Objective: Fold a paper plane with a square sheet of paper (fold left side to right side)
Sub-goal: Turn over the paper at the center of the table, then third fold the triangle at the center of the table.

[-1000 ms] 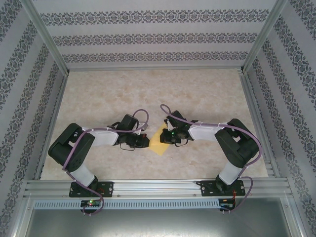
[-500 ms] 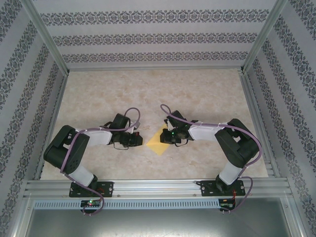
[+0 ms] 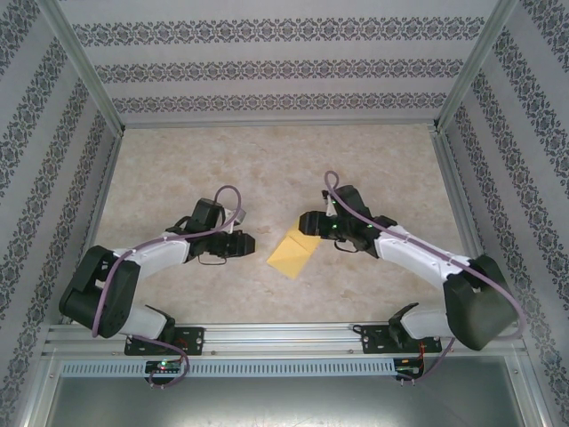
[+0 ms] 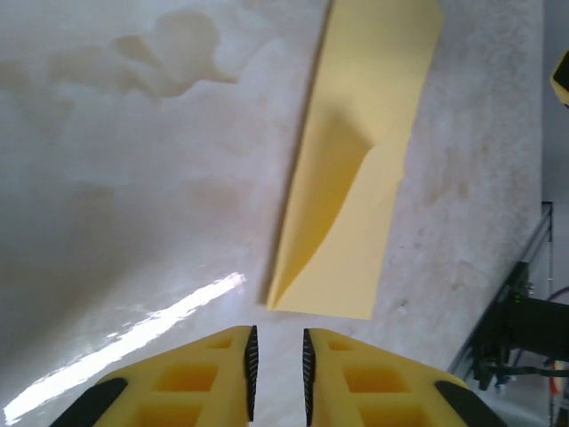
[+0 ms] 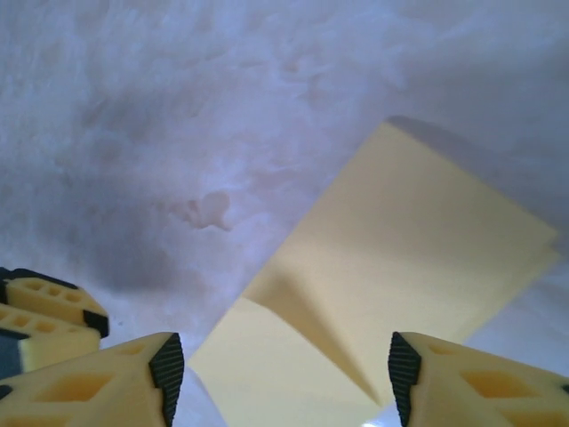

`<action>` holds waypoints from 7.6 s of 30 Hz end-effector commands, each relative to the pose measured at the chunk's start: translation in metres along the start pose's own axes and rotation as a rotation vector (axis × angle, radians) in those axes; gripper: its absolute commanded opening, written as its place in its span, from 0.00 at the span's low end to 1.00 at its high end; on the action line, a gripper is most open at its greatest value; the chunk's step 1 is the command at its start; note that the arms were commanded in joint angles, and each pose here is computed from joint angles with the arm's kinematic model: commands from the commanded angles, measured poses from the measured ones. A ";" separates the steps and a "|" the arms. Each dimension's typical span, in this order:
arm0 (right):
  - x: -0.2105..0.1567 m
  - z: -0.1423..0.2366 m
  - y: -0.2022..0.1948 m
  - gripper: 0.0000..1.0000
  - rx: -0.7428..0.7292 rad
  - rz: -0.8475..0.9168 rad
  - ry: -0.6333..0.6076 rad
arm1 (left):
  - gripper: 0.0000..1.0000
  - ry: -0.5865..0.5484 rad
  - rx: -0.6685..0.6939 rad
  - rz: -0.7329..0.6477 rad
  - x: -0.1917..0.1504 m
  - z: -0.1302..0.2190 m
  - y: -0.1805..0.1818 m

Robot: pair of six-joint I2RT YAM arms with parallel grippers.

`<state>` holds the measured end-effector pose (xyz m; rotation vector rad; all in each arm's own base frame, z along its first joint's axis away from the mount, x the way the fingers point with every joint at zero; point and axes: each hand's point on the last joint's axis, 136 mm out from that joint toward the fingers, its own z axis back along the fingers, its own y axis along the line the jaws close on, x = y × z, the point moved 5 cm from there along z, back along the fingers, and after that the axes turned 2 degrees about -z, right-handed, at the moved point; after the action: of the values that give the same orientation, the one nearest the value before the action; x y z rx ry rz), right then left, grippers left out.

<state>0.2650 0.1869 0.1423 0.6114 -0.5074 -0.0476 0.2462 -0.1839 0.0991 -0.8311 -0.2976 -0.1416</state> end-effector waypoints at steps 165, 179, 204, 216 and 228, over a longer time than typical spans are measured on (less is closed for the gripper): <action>0.067 0.137 -0.046 0.90 -0.409 0.130 -0.313 | 0.02 -0.320 0.842 -0.429 0.056 0.109 -0.099; 0.045 0.171 -0.078 0.98 -0.578 0.049 -0.436 | 0.05 0.001 1.454 -0.252 0.034 0.013 -0.059; 0.036 0.150 -0.071 0.98 -0.454 0.070 -0.338 | 0.65 0.174 0.778 -0.113 0.089 -0.125 -0.092; 0.038 0.050 -0.001 0.92 0.034 0.063 -0.061 | 0.83 -0.088 0.362 0.090 0.098 -0.020 -0.049; 0.053 -0.083 0.049 0.32 0.107 0.061 0.118 | 0.66 -0.142 0.141 0.290 0.072 0.003 0.019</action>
<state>0.3234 0.2434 0.1299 0.6603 -0.3789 0.0710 0.3056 -0.1597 0.0911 -0.6055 -0.2400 0.2394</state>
